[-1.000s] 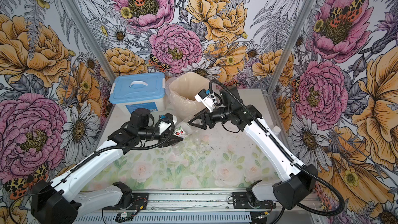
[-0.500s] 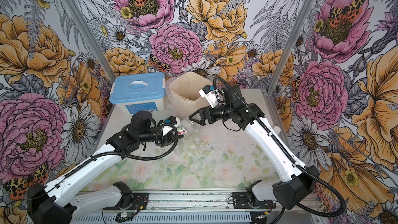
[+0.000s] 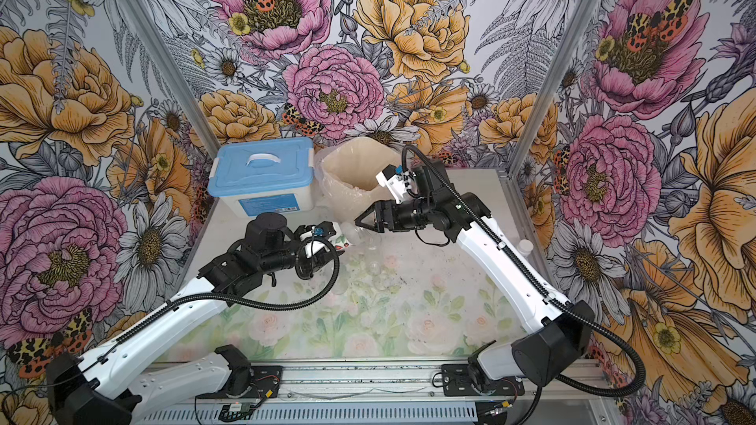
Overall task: Empty the moldy dried flower tea in the jars
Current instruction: Unscrew the lid from the jar.
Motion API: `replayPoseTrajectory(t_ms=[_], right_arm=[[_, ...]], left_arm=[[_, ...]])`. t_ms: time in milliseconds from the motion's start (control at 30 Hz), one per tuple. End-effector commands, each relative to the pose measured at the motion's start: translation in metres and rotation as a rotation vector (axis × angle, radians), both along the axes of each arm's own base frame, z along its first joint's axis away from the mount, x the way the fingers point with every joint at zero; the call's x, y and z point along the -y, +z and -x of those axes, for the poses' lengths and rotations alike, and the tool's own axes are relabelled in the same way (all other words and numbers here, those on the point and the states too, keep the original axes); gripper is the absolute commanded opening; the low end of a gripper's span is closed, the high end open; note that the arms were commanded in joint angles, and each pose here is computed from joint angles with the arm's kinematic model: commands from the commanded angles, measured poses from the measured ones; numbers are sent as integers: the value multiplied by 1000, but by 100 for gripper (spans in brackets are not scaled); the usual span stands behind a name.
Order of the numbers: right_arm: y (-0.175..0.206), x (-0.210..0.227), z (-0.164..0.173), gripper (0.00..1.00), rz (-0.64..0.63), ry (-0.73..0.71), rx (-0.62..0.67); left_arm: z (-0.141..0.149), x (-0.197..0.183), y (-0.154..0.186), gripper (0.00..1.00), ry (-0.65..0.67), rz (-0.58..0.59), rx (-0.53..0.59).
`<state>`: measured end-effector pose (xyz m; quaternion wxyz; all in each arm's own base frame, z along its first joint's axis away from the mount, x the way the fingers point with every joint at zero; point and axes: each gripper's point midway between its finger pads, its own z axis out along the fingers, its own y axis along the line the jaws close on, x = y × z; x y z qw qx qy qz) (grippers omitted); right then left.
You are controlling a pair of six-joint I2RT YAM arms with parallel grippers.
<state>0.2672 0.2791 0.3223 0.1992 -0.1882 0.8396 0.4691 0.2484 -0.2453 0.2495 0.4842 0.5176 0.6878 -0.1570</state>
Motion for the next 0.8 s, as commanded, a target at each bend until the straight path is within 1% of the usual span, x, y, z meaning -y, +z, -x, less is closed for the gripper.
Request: replayPoseTrajectory(t_ms=[0, 67, 167, 267, 333, 467, 600, 667, 767], right_arm=[[-2, -7, 4, 72, -8, 34, -13], [-2, -8, 6, 67, -7, 43, -8], [-3, -9, 8, 54, -6, 60, 4], [-1, -9, 10, 46, -5, 89, 48], [3, -9, 13, 43, -6, 120, 103], [11, -5, 28, 39, -9, 243, 302], [0, 5, 27, 28, 84, 294, 505], [-8, 9, 21, 25, 137, 305, 567], [-18, 10, 19, 24, 175, 354, 641]], left_arm=[[-2, 2, 10, 52, -2, 21, 54], [-2, 2, 10, 52, -3, 22, 53], [0, 3, 10, 52, -6, 25, 48], [5, 6, 11, 52, -36, 52, 20], [11, 9, 12, 52, -76, 87, -18], [28, 16, 16, 52, -195, 164, -145], [40, 23, 17, 52, -287, 203, -260], [42, 25, 15, 52, -305, 206, -294], [39, 26, 13, 52, -303, 203, -307]])
